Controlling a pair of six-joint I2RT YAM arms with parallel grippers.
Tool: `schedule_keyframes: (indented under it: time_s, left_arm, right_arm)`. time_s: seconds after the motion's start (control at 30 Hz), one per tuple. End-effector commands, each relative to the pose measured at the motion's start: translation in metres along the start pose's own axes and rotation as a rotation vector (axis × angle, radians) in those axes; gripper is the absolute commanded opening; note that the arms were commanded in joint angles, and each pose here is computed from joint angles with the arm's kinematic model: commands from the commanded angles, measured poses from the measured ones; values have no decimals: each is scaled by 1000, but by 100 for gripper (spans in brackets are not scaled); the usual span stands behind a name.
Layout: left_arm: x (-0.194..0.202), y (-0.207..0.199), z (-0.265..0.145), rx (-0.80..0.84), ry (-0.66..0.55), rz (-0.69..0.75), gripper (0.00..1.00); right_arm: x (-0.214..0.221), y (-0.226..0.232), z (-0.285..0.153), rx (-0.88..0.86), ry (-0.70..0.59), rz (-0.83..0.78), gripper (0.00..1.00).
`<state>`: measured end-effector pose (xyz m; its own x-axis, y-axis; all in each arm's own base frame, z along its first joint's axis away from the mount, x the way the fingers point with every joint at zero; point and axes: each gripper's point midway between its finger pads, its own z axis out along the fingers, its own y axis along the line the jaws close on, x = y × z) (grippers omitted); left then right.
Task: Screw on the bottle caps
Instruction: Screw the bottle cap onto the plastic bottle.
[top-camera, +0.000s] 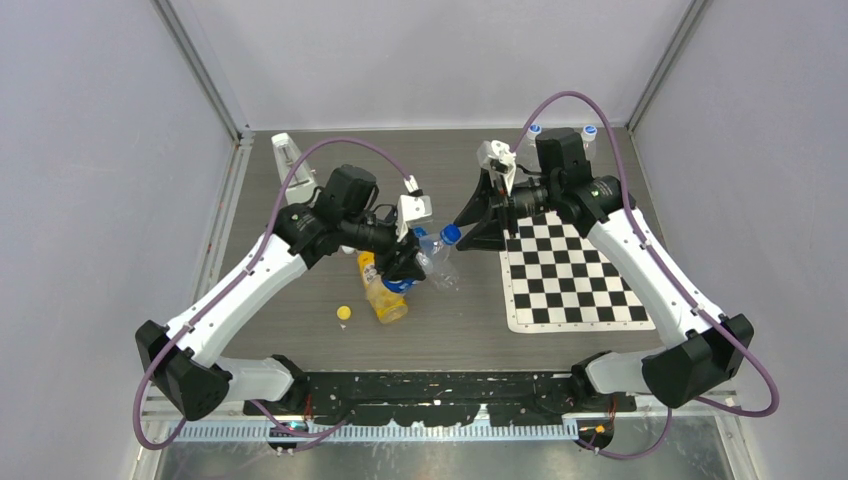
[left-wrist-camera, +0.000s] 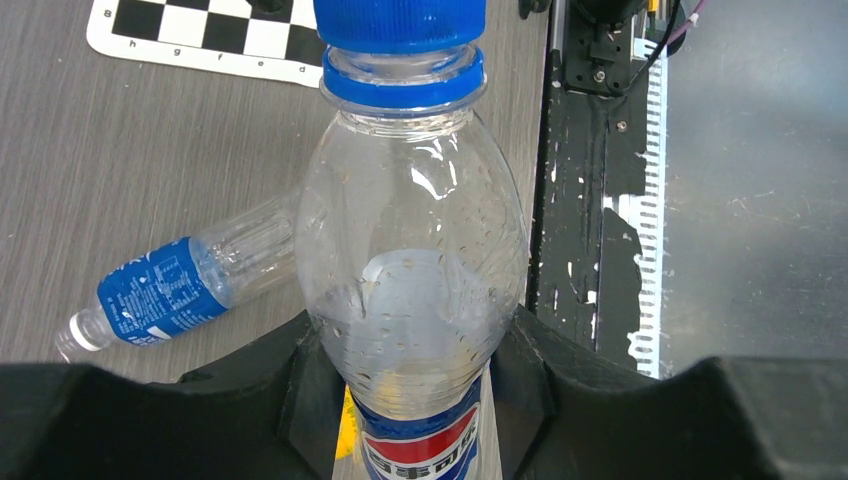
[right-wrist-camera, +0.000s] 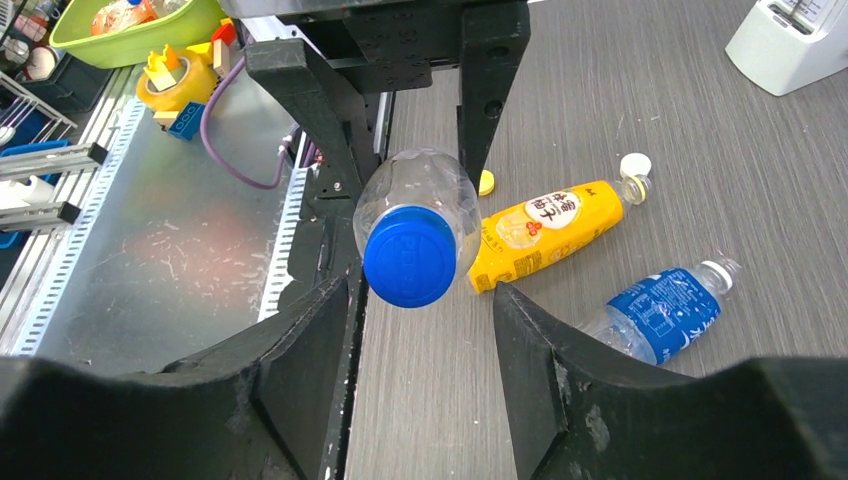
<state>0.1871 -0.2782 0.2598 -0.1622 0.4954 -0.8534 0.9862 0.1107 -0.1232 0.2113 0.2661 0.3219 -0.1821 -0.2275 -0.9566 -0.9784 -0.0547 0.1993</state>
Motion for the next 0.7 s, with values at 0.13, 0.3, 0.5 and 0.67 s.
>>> schedule_keyframes:
  time_s: [0.13,0.3,0.5,0.67]
  left_arm:
    - [-11,-8,-5,42,-22,37,0]
    - [-11,-9,-5,49,-21,42,0]
    - [-13,-9,-5,57,-25,44,0]
    - [-15,-10,-5,63,-28,47,0]
  right_arm:
    - [-21,13,-2,-43,-23,-77,61]
    - [-24,18,-1,-59,-25,-78,60]
    - [-24,19,2,-67,-18,-70,55]
    - [-22,18,4,-65,-9,-62,51]
